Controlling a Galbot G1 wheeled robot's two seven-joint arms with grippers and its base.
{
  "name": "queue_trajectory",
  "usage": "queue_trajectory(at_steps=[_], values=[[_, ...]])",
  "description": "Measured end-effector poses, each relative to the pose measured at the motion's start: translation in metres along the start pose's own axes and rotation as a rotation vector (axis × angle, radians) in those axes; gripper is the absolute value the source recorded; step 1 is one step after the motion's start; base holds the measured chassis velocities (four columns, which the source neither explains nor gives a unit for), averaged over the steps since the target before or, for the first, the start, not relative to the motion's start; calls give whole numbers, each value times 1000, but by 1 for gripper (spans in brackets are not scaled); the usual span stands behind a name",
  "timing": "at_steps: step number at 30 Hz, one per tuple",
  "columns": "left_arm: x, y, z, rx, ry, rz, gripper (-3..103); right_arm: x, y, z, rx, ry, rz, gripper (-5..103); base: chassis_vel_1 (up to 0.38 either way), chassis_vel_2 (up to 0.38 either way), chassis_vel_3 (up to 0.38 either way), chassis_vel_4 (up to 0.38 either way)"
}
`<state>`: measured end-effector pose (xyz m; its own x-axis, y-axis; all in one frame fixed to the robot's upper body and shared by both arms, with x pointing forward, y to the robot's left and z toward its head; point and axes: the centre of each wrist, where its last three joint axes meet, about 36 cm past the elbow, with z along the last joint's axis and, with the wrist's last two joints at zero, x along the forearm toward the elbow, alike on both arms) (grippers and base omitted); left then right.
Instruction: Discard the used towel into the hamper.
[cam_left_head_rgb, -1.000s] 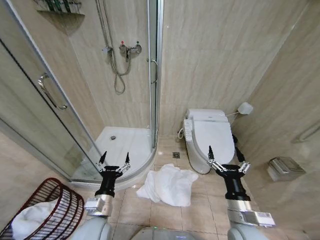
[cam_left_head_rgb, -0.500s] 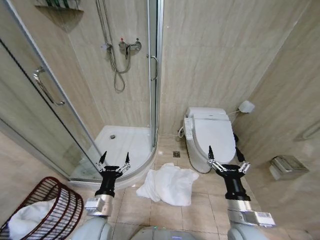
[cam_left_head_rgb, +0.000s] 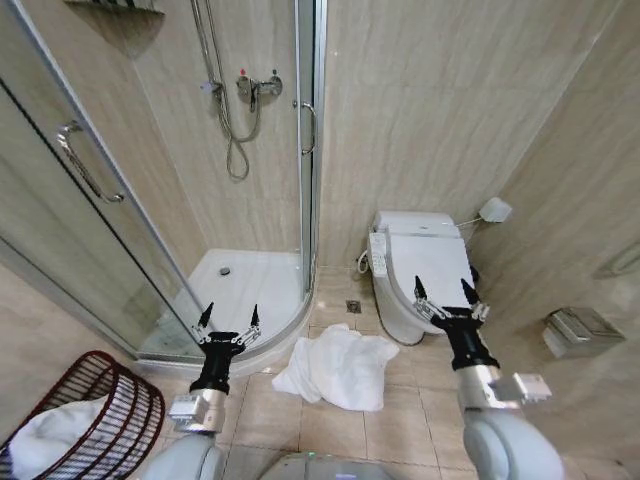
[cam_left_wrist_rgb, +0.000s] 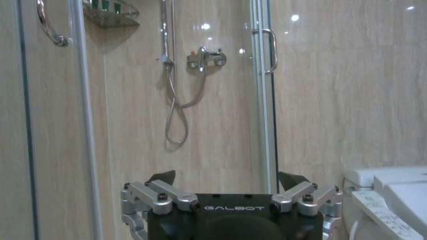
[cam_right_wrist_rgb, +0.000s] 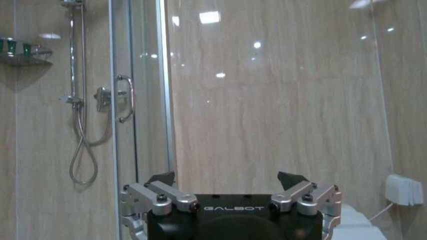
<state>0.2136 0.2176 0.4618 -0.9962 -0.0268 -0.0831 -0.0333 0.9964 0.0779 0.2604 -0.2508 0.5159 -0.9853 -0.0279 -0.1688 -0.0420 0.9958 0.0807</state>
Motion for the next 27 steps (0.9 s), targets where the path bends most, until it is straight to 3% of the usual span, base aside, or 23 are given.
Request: queue_trajectory(at_steps=[3, 8, 17, 23, 27], values=[[0, 0, 0, 0, 0, 0, 100, 1, -4, -15, 14, 24, -85, 100, 0, 0, 0, 0], [0, 0, 0, 0, 0, 0, 100, -1, -13, 24, 61, 14, -93, 100, 0, 0, 0, 0], [0, 0, 0, 0, 0, 0, 100, 6, -10, 69, 53, 35, -11, 100, 0, 0, 0, 0], [0, 0, 0, 0, 0, 0, 100, 13, 3, 102, 15, 80, 117, 100, 0, 0, 0, 0], [0, 0, 0, 0, 0, 0, 100, 20, 5, 109, 0, 114, 140, 100, 0, 0, 0, 0]])
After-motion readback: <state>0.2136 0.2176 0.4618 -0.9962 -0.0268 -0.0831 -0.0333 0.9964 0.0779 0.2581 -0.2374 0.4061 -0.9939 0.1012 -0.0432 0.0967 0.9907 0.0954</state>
